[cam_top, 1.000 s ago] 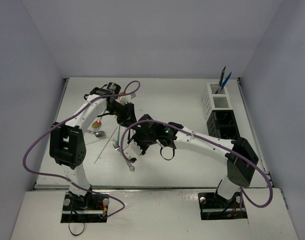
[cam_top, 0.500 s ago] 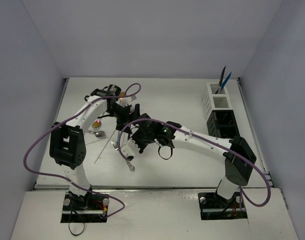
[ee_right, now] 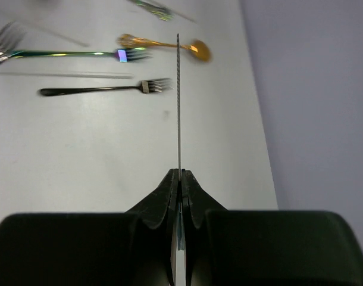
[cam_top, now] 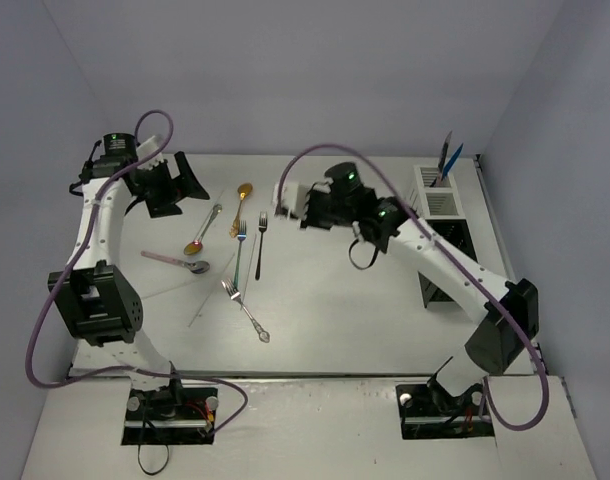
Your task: Sort the eating utensils into containers
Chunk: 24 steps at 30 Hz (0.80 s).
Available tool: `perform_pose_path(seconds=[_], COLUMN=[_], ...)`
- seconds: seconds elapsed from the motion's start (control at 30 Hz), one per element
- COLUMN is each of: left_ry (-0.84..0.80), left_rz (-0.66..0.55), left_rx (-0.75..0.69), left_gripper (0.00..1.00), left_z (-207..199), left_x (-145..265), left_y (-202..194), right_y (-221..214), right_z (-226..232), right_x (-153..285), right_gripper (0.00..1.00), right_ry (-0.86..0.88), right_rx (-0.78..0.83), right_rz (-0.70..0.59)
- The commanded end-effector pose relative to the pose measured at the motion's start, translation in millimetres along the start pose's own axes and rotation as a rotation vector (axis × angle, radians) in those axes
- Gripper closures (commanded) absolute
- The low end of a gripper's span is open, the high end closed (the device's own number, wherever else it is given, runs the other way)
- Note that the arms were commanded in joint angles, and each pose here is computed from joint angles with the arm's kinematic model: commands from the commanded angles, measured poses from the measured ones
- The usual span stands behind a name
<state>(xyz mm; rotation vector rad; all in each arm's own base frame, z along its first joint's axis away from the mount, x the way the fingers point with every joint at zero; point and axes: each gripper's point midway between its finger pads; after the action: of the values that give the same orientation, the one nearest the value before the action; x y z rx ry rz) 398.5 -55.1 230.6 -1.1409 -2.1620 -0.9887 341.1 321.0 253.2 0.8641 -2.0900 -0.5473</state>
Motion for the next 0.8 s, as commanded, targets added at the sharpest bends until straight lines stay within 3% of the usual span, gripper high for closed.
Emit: perform_pose_path(seconds=[0.0,0.1,0.2,0.43,0.6,0.77], left_ry=[0.017,0.048,0.065,0.076,0.096,0.125], left_rz=[-0.134,-0.226,-0.259,-0.246,-0.232,-0.22], left_rx=[-0.077,-0.107,-0.133,-0.156,-0.19,-0.202], left_gripper=[0.07,0.07,0.06,0.06,0.06,0.06], left_z=[-14.9,-6.7,-3.1,2.8,8.6,17.5], left_x=[19.2,19.9,20.1,13.6,7.6,2.4], left_y=[7.7,12.9,14.2,11.7,10.2,9.7], right_y=[-3.9,-39.5,-82.1,-196.4,-232.7,-262.5], right_z=[-114.2,-186.5,-226.7,-285.7,-297.6,-294.8], right_x=[73.2,128.8,171.6,264.1,281.0,265.0], right_gripper=[1.0,1.0,1.0,1.0,1.0,1.0], right_ry=[-0.35,-0.62,-0.832,-1.201,-1.292,-1.283], right_rx=[-0.426,-0.617,-0.742,-1.019,-1.049,-1.093], right_rz=[-0.132,-0.202,-0.204,-0.217,-0.203,-0.164])
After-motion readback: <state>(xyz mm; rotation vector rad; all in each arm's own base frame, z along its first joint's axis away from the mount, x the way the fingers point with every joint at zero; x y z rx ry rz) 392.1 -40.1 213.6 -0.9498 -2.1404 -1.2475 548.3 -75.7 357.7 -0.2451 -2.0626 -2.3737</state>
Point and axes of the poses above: each gripper's point midway between its finger pads, its own x axis back along the fingers, its own z axis along the line the jaws close on, y = z × x, and after that the axes turned 4 degrees about x, right-handed
